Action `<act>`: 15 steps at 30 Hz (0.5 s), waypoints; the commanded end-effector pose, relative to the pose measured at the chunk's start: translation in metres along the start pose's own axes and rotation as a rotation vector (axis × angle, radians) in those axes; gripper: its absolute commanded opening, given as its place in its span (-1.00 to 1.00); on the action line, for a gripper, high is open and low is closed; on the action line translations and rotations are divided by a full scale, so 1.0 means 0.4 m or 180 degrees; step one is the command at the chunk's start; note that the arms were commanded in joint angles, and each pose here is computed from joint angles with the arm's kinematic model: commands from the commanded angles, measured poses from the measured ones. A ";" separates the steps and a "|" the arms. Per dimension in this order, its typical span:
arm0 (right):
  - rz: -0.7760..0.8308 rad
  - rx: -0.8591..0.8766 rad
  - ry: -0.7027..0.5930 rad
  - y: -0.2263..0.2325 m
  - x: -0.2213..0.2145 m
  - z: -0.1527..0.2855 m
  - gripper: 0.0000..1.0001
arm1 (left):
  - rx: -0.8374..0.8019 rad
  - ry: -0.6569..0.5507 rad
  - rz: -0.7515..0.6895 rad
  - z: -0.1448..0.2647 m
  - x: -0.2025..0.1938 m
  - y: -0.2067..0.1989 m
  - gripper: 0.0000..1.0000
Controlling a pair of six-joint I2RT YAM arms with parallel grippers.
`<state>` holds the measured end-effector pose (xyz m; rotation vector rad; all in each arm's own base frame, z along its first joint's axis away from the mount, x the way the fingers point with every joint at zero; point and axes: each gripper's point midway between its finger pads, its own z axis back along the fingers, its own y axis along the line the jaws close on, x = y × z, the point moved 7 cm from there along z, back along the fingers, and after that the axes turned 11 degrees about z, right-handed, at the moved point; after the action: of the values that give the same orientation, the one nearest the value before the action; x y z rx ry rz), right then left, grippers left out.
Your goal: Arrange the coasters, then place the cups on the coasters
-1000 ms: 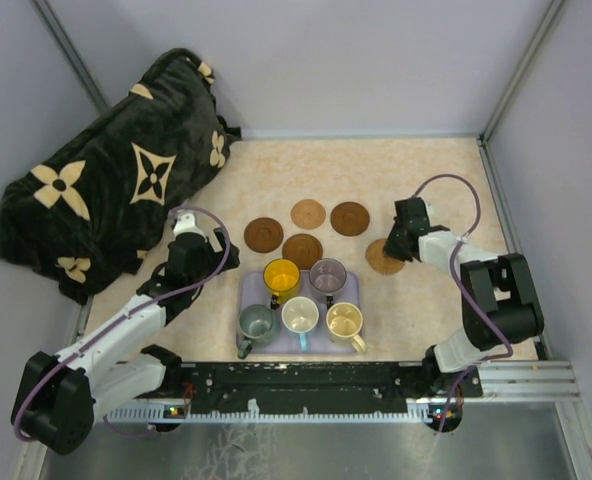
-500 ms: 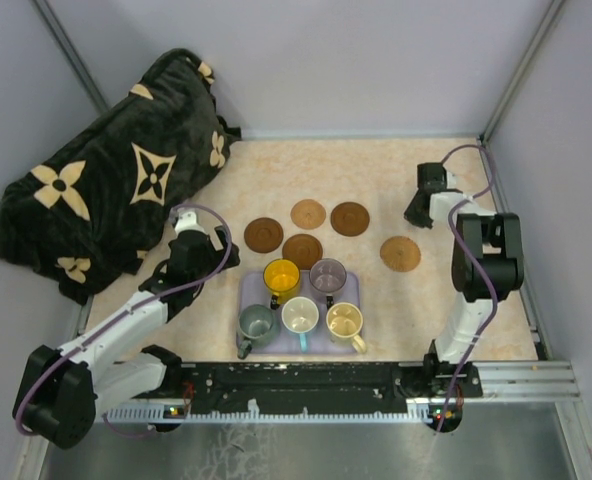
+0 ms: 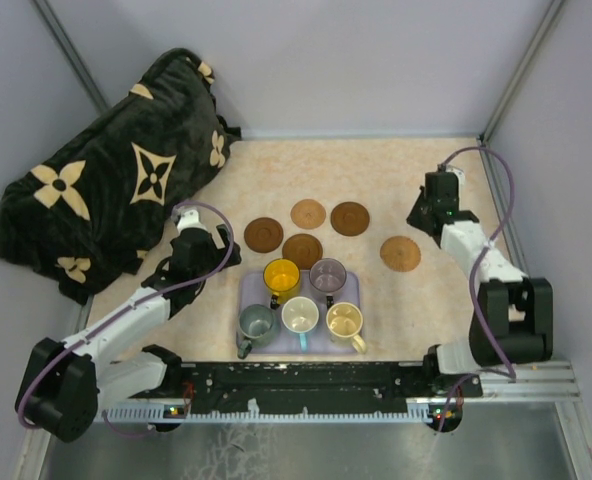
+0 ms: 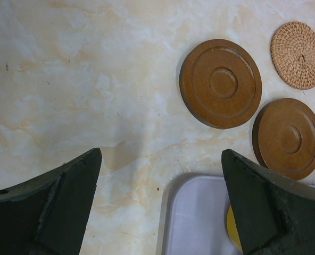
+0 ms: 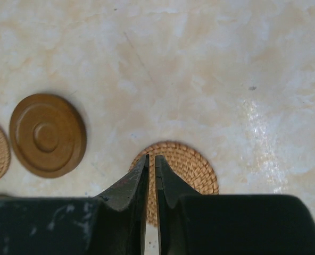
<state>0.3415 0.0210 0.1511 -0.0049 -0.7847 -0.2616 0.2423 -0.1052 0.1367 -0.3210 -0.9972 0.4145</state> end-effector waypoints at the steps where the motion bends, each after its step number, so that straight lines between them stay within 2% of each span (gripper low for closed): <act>1: 0.0177 0.0099 -0.0105 0.013 -0.046 0.084 -0.78 | -0.0150 -0.0104 0.0052 -0.002 0.029 -0.033 1.00; 8: 0.0191 0.0030 0.0319 -0.002 -0.182 0.089 -0.74 | -0.0163 -0.0059 0.0051 -0.001 0.023 -0.032 1.00; 12: 0.0195 -0.0001 0.0408 -0.011 -0.215 0.080 -0.71 | -0.0162 -0.0047 0.0050 -0.003 0.021 -0.032 1.00; 15: 0.0231 -0.0029 0.0451 -0.012 -0.219 0.066 -0.62 | -0.0160 -0.0028 0.0040 -0.005 0.018 -0.032 1.00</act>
<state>0.2521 0.0392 0.1046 -0.0149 -0.6041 -0.1894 0.2419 -0.1069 0.1351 -0.3302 -0.9850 0.4069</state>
